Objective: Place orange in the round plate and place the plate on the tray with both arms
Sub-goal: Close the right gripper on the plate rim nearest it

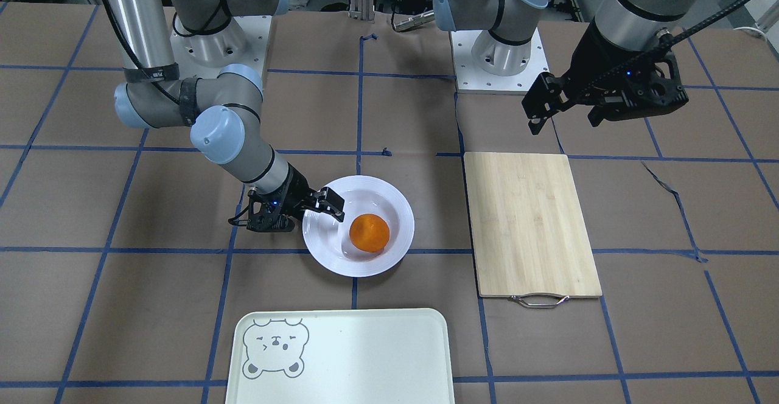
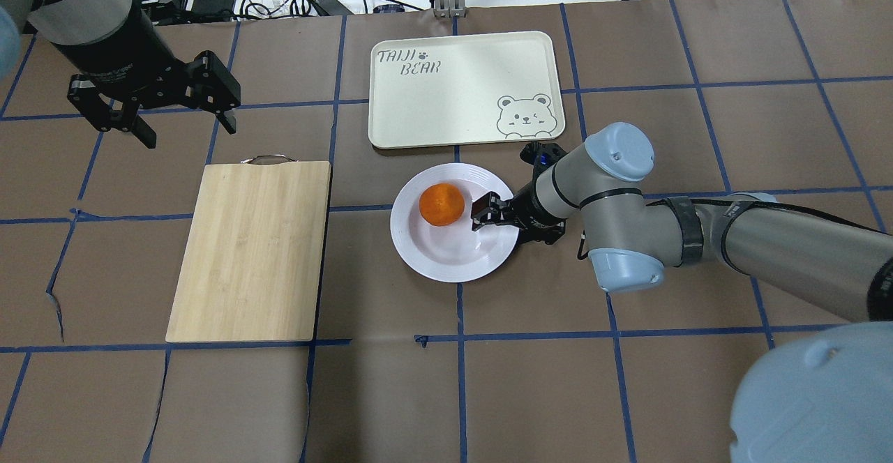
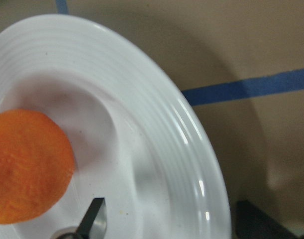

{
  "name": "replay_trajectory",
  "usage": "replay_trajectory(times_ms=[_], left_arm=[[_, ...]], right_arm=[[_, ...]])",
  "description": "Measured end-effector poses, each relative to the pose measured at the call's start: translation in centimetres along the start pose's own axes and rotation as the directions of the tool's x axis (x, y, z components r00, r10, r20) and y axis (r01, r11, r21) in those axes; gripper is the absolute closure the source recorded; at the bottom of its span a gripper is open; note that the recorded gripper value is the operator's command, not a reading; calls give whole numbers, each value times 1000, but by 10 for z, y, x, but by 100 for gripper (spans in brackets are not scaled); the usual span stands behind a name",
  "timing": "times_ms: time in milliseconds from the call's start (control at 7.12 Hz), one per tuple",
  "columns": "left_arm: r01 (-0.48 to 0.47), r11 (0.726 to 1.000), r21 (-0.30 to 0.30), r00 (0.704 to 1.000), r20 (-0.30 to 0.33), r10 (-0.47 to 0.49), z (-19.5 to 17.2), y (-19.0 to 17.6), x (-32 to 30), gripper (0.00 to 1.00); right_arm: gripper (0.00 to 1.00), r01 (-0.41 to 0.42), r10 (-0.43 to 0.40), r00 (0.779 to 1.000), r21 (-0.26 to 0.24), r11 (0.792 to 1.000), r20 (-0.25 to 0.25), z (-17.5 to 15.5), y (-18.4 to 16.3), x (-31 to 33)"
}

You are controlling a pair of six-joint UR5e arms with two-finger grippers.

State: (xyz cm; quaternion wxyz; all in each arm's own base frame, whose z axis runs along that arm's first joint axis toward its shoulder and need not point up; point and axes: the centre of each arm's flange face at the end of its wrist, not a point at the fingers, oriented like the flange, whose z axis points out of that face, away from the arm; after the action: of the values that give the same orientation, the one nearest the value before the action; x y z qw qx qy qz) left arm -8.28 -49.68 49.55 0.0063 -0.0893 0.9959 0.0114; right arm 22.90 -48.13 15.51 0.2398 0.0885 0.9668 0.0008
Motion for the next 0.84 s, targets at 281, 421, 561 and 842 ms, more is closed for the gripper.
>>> replay_trajectory(times_ms=[281, 421, 561, 842], left_arm=[[0, 1000, 0, 1000, 5, 0, 0, 0, 0, 0], [0, 1000, 2, 1000, 8, 0, 0, 0, -1, 0], [0, 1000, 3, 1000, 9, 0, -1, 0, -1, 0], [0, 1000, 2, 1000, 9, 0, 0, 0, -1, 0]], right_arm=[[63, -1, 1, 1000, -9, 1000, 20, 2, 0, -1], [85, 3, -3, 1000, -9, 1000, 22, 2, -1, -2], [91, 8, -8, 1000, -8, 1000, 23, 1, -1, -2], [100, 5, -5, 1000, -5, 1000, 25, 0, -3, -4]])
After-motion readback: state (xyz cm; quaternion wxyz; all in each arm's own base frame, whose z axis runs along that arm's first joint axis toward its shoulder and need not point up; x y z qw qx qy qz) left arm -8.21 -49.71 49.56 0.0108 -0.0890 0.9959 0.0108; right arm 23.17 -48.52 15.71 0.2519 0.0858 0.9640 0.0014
